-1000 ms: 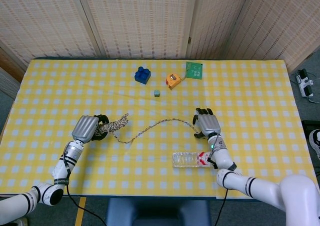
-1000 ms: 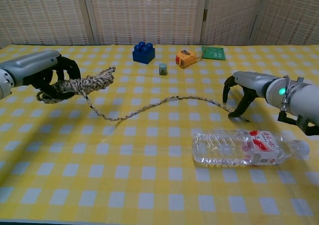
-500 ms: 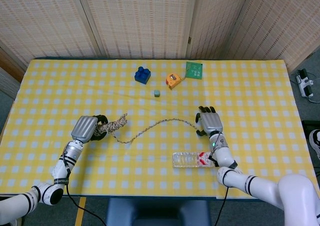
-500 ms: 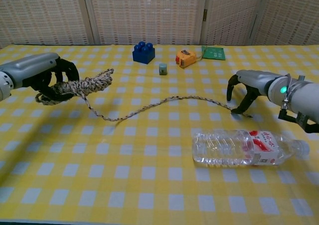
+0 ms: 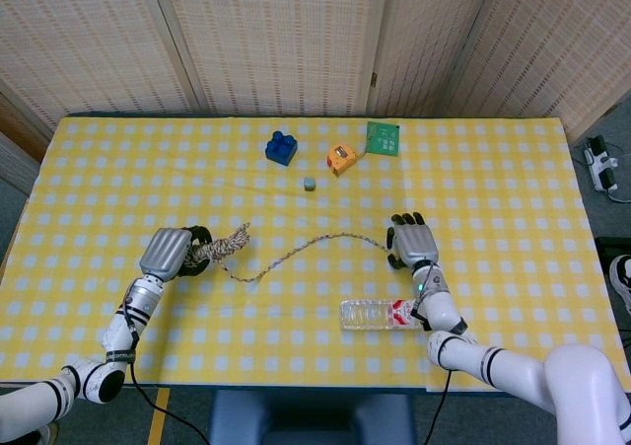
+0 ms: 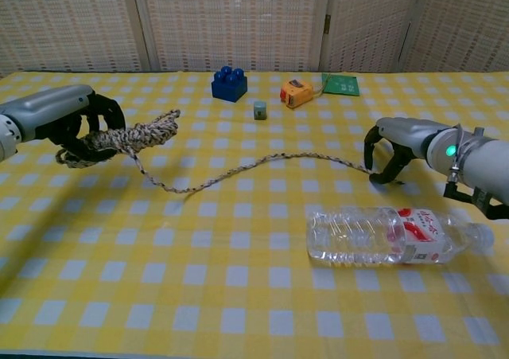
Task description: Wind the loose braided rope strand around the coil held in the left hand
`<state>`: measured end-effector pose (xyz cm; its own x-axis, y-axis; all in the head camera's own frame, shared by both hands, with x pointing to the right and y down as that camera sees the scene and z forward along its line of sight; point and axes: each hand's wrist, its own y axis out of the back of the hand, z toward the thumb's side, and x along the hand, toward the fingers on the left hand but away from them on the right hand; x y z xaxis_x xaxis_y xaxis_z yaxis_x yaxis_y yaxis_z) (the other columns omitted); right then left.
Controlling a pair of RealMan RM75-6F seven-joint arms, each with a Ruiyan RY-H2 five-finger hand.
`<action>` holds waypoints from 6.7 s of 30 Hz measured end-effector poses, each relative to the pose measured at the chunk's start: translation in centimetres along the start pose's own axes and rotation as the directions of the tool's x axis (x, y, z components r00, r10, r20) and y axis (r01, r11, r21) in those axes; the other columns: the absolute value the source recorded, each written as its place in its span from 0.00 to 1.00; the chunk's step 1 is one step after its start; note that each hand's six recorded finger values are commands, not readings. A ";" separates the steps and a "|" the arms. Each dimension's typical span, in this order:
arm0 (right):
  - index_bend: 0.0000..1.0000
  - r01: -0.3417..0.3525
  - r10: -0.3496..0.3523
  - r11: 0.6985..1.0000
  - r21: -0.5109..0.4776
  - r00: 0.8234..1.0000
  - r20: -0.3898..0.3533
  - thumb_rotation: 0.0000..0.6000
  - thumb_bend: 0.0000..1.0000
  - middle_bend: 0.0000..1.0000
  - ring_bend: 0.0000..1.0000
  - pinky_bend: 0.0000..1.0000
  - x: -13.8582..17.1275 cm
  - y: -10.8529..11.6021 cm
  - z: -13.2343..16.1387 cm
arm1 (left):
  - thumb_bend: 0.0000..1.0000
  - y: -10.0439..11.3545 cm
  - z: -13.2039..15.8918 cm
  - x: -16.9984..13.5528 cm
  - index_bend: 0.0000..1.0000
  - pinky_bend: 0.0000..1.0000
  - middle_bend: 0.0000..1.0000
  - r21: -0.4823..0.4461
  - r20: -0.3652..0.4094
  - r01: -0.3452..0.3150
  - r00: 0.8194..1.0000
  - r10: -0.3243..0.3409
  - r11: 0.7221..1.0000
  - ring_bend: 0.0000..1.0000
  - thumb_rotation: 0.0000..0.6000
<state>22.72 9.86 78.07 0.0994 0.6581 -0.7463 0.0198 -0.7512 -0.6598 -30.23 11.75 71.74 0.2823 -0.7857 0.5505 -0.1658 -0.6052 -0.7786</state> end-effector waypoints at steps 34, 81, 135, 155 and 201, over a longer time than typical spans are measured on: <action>0.61 0.050 -0.050 0.999 0.016 0.999 -0.007 1.00 0.53 0.23 0.12 0.03 0.7 0.6 -0.5 | 0.59 0.5 0.1 -0.4 0.69 0.73 0.67 -0.064 0.006 -0.013 1.000 0.013 0.998 0.65 1.00; 0.62 0.034 -0.285 0.844 -0.535 0.874 -0.394 1.00 0.55 0.38 0.32 0.33 10.5 15.8 17.2 | 0.59 1.0 17.9 1.1 0.69 0.73 0.69 -0.080 0.209 0.093 0.975 -0.074 0.992 0.66 1.00; 0.62 -0.125 -0.085 0.846 -0.518 0.928 -0.362 1.00 0.61 0.40 0.35 0.36 10.5 5.6 5.9 | 0.59 9.9 6.3 3.2 0.70 0.76 0.70 -0.761 -0.182 -0.123 0.983 -0.027 0.636 0.67 1.00; 0.62 -0.106 -0.021 0.836 -0.539 0.974 -0.225 1.00 0.62 0.40 0.35 0.36 6.2 2.8 3.0 | 0.59 13.1 8.2 0.5 0.70 0.76 0.70 -0.788 -0.028 -0.042 0.999 0.032 0.614 0.67 1.00; 0.62 -0.169 -0.246 0.590 -0.790 0.894 -0.375 1.00 0.62 0.43 0.37 0.36 9.9 15.2 16.3 | 0.59 3.8 16.3 -1.2 0.69 0.70 0.70 -0.178 0.271 0.115 0.961 -0.063 0.977 0.67 1.00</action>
<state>7.83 5.75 59.22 0.4569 0.7540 -0.4720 0.7804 -0.5944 -0.1941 -15.83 12.48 63.20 0.5375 -0.6816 0.4965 -0.2982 -0.7044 -0.6441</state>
